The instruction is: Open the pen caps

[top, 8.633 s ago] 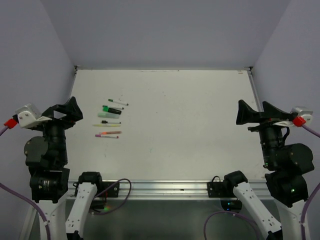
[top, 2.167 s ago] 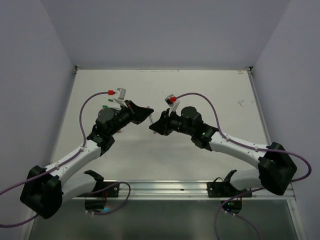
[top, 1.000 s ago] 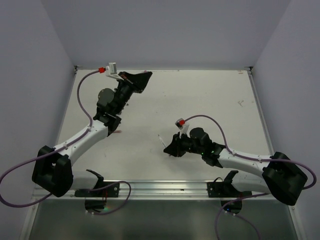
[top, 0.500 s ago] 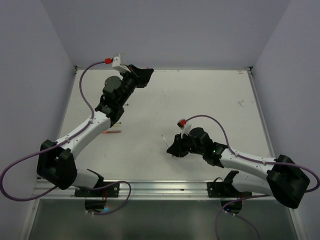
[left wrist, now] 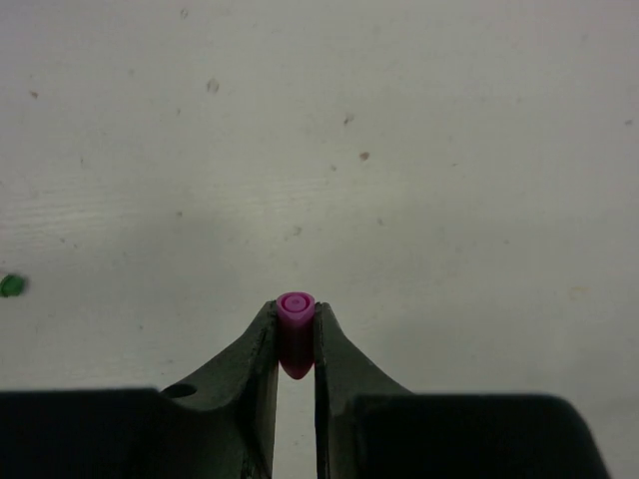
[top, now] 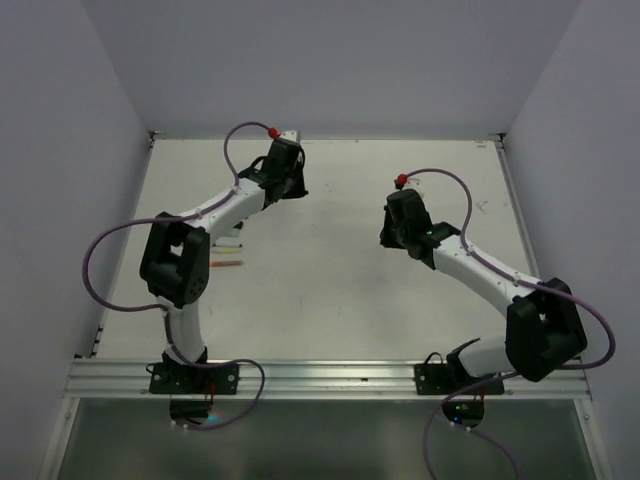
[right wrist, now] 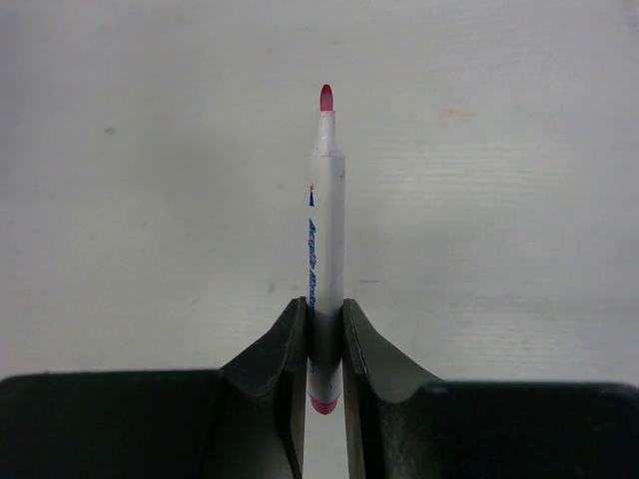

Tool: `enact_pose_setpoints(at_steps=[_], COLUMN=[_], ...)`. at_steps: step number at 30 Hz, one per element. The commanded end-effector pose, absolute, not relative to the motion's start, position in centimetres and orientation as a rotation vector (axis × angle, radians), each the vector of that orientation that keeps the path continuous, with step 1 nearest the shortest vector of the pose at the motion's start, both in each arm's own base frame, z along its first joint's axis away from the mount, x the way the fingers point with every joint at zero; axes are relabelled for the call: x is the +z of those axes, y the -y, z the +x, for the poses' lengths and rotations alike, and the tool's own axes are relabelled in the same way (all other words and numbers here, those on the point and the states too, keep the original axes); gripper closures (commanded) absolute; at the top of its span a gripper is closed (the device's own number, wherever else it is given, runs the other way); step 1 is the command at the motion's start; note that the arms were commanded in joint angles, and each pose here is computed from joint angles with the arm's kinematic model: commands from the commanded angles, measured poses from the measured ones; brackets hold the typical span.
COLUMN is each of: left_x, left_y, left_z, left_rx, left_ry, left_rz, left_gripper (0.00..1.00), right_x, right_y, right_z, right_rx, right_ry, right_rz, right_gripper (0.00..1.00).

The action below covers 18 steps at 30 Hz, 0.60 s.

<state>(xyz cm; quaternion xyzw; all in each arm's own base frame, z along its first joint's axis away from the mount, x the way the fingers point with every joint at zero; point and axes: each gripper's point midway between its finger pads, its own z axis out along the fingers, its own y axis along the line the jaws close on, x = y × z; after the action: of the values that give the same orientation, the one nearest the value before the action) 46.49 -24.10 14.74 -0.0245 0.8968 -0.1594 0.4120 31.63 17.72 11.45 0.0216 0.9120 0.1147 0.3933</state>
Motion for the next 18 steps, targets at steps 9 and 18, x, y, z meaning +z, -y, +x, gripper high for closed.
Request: enact_pose_setpoints(at_steps=[9, 18], left_x=[7.2, 3.1], left_y=[22.3, 21.2], left_z=[47.2, 46.5], left_rx=[-0.131, -0.029], left_ry=[-2.504, -2.593], left_rz=[0.018, 0.011], left_gripper=[1.0, 0.9], right_x=[8.8, 5.0], right_y=[-6.7, -2.0], right_z=[41.1, 42.2], right_rx=[-0.051, -0.091], right_ry=[-2.458, -2.564], right_rz=[0.3, 0.249], right_gripper=[1.0, 0.96])
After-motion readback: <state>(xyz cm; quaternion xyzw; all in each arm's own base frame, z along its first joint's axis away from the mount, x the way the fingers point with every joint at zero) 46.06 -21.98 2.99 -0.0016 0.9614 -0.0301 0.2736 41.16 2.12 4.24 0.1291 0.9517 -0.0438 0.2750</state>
